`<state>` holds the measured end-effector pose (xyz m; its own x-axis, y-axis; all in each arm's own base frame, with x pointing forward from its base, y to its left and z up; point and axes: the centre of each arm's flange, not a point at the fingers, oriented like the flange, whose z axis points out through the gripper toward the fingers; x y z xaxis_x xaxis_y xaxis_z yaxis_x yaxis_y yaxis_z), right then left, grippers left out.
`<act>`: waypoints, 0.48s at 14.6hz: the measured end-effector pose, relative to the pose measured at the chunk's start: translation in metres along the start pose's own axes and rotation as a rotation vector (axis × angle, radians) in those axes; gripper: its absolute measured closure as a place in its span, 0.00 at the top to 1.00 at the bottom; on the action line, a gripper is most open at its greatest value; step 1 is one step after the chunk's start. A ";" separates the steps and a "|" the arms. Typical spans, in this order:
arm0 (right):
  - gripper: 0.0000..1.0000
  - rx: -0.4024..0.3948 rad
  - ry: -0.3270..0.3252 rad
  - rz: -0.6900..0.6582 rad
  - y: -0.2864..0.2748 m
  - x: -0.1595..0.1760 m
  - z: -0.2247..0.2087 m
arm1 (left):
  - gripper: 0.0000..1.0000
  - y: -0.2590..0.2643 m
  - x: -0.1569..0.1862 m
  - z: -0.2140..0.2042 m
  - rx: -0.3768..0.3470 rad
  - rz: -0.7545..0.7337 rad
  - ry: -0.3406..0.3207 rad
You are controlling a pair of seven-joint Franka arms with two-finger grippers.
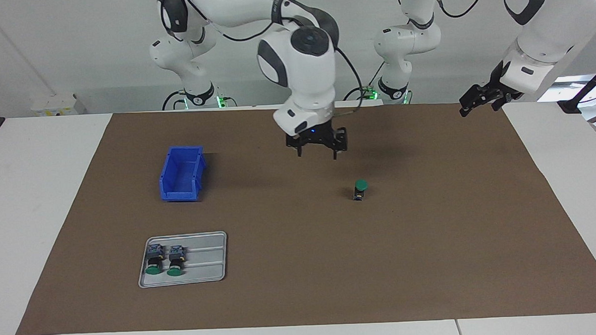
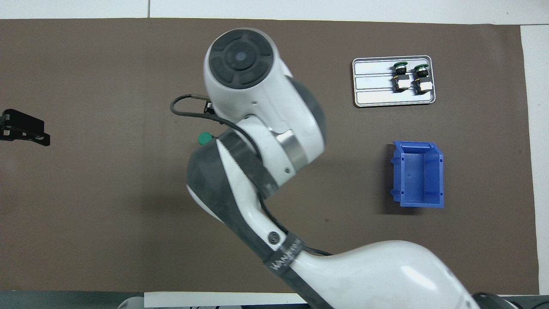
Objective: Place and press button with both arms
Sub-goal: 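Reach the right gripper to the green button and grasp it, then carry the button over the blue bin with the right gripper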
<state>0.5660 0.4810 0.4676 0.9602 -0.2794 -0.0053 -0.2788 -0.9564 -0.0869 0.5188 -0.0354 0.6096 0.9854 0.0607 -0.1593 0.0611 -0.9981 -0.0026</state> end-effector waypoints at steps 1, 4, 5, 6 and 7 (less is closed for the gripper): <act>1.00 -0.007 0.018 0.010 -0.016 -0.006 0.026 | 1.00 0.000 0.000 0.000 0.000 0.000 0.000; 1.00 -0.011 0.036 0.016 -0.033 -0.012 0.062 | 1.00 0.000 0.000 0.000 0.000 0.000 0.000; 1.00 0.001 0.043 0.014 -0.037 -0.014 0.065 | 1.00 0.000 0.000 0.000 0.000 0.000 0.000; 1.00 0.008 0.049 0.008 -0.042 -0.018 0.071 | 1.00 0.000 0.000 0.000 0.000 0.000 0.000; 1.00 0.011 0.057 0.002 -0.047 -0.022 0.078 | 1.00 0.000 0.000 0.000 0.000 0.000 0.000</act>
<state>0.5593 0.5385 0.3939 0.9569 -0.2858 0.0516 -0.2800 -0.9550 -0.0977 0.5188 -0.0353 0.6096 0.9853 0.0609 -0.1593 0.0613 -0.9981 -0.0026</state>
